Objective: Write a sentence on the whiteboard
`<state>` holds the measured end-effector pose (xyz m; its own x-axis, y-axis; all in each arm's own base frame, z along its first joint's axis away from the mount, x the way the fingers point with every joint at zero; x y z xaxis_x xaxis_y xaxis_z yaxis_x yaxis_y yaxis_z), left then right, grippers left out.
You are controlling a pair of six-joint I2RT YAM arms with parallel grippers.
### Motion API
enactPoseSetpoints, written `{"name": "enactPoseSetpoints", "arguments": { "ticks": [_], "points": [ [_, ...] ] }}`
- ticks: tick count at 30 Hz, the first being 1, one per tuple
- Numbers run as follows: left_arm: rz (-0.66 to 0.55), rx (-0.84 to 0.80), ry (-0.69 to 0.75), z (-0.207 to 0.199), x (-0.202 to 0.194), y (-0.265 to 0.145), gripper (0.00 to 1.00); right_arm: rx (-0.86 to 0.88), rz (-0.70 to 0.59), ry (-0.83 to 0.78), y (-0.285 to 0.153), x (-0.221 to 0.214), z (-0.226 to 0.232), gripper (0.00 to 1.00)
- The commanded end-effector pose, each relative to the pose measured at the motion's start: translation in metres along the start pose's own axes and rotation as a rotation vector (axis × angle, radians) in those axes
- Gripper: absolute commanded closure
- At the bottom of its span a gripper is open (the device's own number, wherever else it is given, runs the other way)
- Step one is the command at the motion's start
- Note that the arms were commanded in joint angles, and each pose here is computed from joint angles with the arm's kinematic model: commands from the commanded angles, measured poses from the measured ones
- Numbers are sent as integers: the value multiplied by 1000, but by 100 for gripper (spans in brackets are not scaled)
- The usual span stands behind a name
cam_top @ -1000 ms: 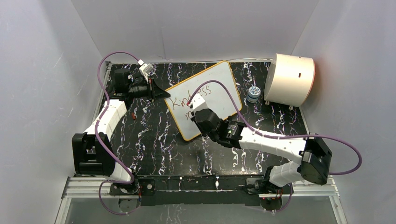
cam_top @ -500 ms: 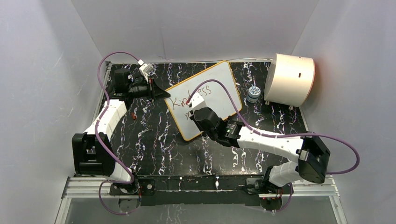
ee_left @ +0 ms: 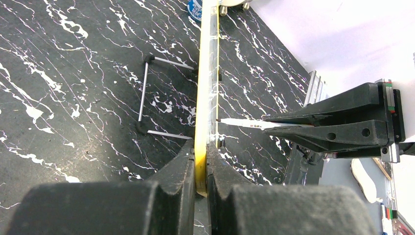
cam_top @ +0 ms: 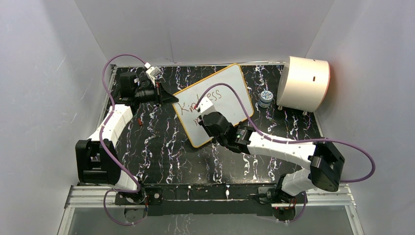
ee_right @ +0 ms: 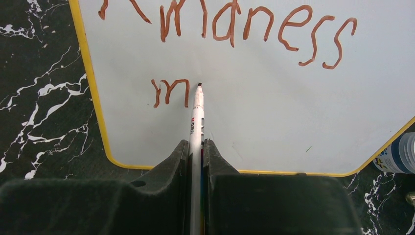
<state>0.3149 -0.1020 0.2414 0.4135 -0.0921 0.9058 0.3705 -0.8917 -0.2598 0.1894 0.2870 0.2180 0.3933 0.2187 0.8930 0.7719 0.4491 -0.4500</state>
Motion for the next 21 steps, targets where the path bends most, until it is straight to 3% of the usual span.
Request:
{"name": "enactPoseSetpoints", "arguments": {
  "ticks": [1,21],
  "points": [
    [123,-14,-81,-2,-37,12,100,27,-80,43,2,23,6,100],
    [123,-13,-82,-2,-37,12,100,14,9,25,1,3,0,100]
  ]
}}
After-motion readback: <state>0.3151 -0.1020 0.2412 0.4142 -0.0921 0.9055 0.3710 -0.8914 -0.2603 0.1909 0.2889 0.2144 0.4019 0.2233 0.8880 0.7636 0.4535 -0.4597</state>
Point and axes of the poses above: each gripper's point midway between its finger pads, its own y axis out along the fingers, its own z axis along the line the jaws close on, x = y × z, the point moved 8 cm from there along -y, back along the fingers, and after that the axes turned 13 degrees about y, right-handed, at the moved point
